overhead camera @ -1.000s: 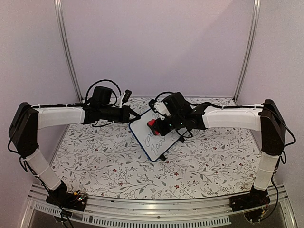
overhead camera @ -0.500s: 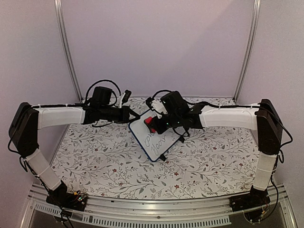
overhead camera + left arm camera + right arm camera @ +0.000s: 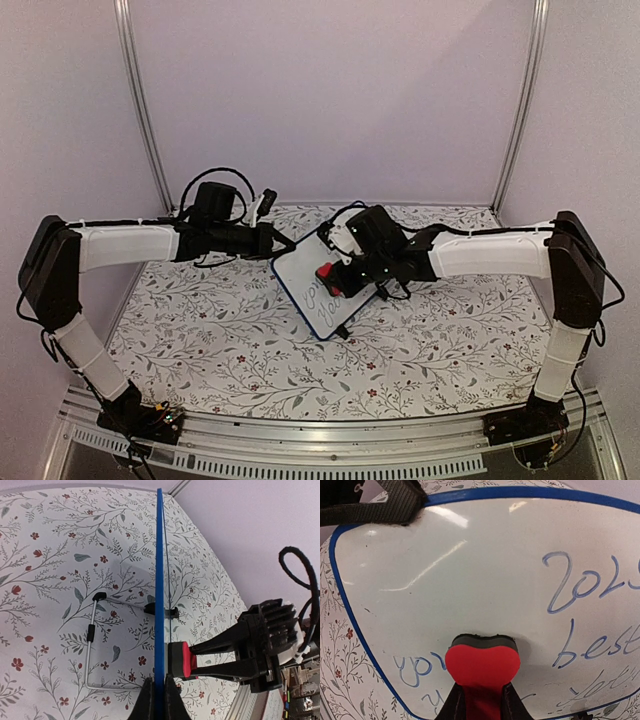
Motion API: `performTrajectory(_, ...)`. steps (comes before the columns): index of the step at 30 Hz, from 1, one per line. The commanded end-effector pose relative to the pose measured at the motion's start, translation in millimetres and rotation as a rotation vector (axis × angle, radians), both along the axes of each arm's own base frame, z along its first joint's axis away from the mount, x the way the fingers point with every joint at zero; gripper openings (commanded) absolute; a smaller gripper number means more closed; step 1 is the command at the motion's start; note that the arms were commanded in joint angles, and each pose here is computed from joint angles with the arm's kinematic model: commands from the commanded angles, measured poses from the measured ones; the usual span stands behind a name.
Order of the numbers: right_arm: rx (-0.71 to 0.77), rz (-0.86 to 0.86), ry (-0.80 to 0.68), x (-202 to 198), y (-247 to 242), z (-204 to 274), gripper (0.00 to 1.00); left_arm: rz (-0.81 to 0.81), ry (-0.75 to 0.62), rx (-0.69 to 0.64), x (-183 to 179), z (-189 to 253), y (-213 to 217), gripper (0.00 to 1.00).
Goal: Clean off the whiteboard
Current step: Erase the whiteboard at the center of the board.
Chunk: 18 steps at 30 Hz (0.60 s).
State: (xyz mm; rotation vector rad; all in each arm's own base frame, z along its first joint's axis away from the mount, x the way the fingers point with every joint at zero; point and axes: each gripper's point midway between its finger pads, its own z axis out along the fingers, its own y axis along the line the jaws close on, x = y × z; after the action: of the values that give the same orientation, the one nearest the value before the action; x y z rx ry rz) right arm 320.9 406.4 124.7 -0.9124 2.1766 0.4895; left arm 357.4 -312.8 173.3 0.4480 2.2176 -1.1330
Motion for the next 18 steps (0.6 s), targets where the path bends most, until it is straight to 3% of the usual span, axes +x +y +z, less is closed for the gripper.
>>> performTrajectory(1, 0.013, -0.036, -0.023, 18, 2, 18, 0.06, -0.019, -0.001, -0.009, -4, 0, -6, 0.00)
performTrajectory(10, 0.031, -0.048, -0.063, 49, 14, 39, 0.06, -0.022, -0.001, -0.013, -4, 1, -6, 0.00)
performTrajectory(18, -0.021, -0.041, -0.009, 38, 4, 2, 0.06, -0.021, -0.003, -0.014, -4, 3, -6, 0.00)
